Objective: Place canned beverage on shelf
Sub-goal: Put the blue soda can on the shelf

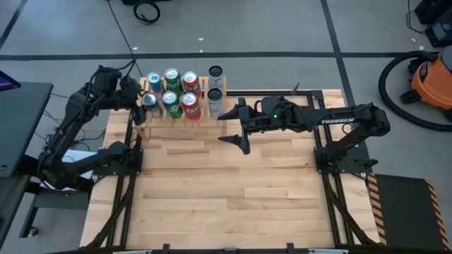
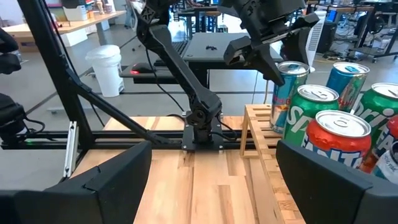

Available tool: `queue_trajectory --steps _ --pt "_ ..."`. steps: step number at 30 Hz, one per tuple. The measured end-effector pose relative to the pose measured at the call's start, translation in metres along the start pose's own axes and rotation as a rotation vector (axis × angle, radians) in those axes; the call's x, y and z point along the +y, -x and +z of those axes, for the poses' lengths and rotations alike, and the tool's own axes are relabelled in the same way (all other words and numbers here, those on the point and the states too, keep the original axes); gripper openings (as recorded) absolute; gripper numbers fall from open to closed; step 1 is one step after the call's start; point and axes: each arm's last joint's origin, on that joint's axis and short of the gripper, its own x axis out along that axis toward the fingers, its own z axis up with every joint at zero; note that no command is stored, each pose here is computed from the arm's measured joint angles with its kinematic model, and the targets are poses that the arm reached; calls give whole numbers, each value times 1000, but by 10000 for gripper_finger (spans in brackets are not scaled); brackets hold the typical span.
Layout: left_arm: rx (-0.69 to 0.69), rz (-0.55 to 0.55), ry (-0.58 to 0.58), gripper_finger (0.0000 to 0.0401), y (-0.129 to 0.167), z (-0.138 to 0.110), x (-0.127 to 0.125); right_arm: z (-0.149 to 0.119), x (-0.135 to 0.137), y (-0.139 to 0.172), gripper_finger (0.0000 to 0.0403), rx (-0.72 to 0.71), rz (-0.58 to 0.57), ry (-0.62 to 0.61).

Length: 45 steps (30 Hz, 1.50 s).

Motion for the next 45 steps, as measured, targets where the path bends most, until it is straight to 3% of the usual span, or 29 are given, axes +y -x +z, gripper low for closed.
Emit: queue_trajectory --steps 8,45 --pt "7 17 28 259 -9 5 6 1 -1 0 355 -6 -47 0" --pt "0 16 46 259 -6 3 4 1 -1 0 355 -6 -47 0"
